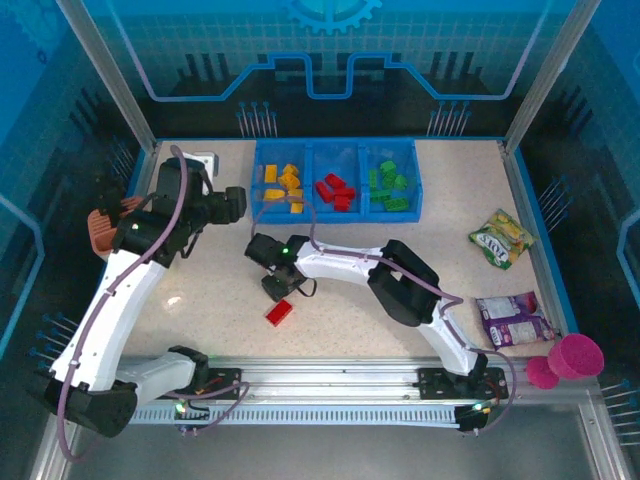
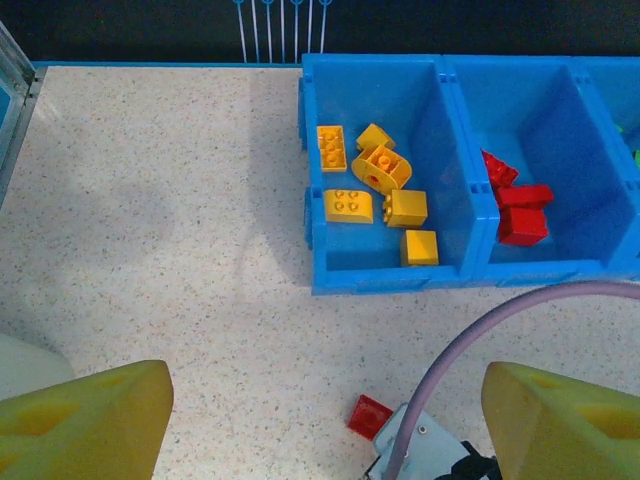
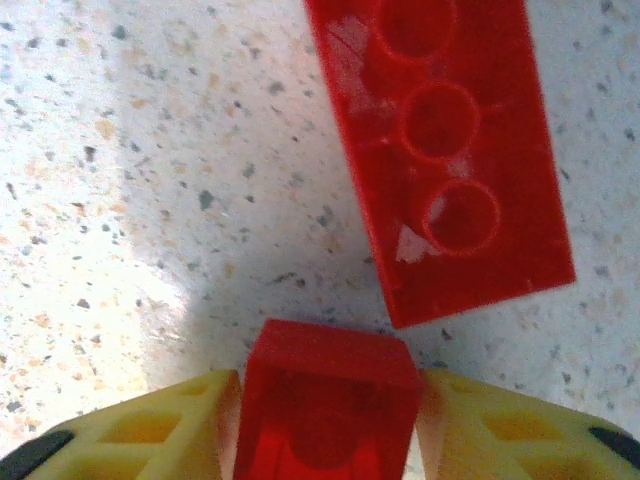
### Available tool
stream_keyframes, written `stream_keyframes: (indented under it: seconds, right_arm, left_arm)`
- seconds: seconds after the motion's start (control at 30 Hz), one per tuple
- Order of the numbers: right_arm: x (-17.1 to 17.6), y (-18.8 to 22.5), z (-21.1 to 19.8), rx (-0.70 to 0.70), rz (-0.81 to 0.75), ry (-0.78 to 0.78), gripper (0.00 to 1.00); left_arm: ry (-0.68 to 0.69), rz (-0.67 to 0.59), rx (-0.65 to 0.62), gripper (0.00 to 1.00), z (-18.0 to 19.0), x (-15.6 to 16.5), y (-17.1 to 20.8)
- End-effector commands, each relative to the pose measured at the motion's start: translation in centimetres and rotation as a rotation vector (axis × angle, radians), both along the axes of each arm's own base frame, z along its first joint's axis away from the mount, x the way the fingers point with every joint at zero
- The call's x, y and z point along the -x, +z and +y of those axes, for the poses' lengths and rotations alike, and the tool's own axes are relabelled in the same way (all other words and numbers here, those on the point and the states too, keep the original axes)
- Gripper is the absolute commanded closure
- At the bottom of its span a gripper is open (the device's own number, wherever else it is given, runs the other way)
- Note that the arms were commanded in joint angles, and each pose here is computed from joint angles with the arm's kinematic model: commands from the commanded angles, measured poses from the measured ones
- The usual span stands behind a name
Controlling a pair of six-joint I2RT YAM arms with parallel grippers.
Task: Sort the legos into containers by color
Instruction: Pick up the lego from the center of the table.
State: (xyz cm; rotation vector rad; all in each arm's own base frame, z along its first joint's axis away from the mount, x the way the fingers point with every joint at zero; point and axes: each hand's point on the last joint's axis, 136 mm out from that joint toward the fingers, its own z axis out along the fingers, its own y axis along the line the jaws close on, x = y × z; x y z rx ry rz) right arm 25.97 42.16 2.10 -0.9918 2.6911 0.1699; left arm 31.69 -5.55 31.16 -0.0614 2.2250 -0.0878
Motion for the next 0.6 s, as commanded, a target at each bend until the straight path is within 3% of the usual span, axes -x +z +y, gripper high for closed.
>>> stream_keyframes:
  seconds: [0.0, 0.23, 0.57]
  right_arm:
    - [0.0, -0.4, -0.1, 0.035, -0.007, 0.008, 0.60]
    - [-0.4, 2.1, -1.6, 0.055, -0.067, 0.031, 0.71]
    - [-0.3, 8.5, -6.5, 0.041, -0.187, 0.033, 0.73]
  left_arm:
    - [-0.019, 0.020, -0.054, 0.16, 0.6, 0.7, -0.9]
    - [-0.048, -0.053, -0.076, 0.06, 0.7, 1.0, -2.2]
    - [-0.085, -0.161, -0.059, 0.02, 0.3, 1.7, -1.3]
